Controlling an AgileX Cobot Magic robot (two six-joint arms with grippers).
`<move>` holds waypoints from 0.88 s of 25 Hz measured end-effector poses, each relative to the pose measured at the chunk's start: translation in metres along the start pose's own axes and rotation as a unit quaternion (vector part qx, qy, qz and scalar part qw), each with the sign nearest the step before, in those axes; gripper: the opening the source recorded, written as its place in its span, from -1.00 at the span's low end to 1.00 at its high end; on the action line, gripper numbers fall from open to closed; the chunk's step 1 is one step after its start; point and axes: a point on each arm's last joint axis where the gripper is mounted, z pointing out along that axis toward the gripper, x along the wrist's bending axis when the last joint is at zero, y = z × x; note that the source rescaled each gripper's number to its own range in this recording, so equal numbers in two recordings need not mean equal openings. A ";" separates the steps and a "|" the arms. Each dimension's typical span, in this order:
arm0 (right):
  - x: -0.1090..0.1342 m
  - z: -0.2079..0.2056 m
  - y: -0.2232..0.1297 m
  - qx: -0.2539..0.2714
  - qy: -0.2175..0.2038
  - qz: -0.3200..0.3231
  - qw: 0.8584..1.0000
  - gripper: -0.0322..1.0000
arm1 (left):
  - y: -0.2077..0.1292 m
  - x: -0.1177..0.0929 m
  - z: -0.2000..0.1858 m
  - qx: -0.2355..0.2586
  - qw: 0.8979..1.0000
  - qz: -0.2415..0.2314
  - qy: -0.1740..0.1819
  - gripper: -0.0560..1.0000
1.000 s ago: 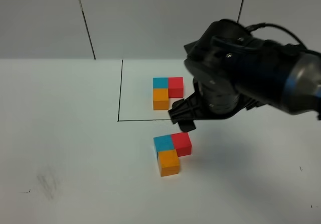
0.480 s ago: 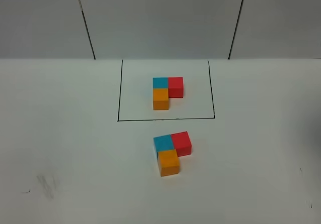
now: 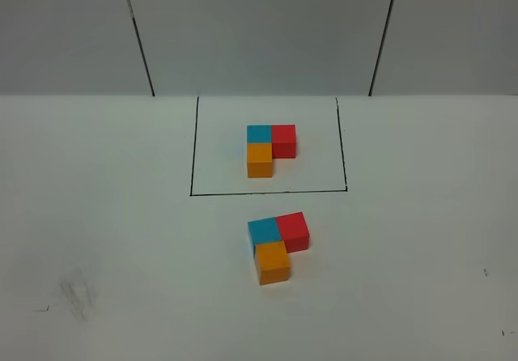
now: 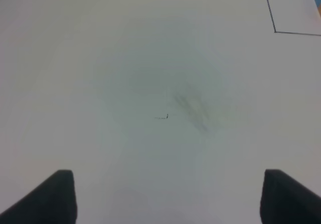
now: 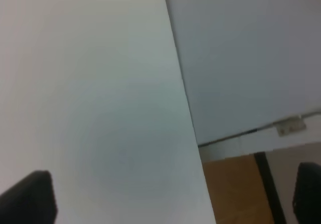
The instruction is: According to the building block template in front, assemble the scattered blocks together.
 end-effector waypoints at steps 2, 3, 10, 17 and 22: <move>-0.008 -0.025 -0.026 -0.034 -0.003 0.024 0.999 0.95 | 0.000 0.000 0.000 0.000 1.000 0.000 0.000 0.34; -0.011 -0.033 -0.038 -0.047 -0.004 0.032 0.998 0.95 | 0.000 0.000 0.000 0.000 1.000 0.000 0.000 0.34; -0.018 -0.082 -0.126 -0.149 0.016 0.089 0.985 0.89 | 0.000 0.000 0.000 0.000 1.000 0.000 0.000 0.34; 0.002 -0.082 -0.183 -0.186 0.099 0.116 0.971 0.79 | 0.000 0.000 0.000 0.000 1.000 0.000 0.000 0.34; 0.023 -0.049 -0.207 -0.150 0.135 0.113 0.973 0.67 | 0.000 0.000 0.000 0.000 1.000 0.000 0.000 0.33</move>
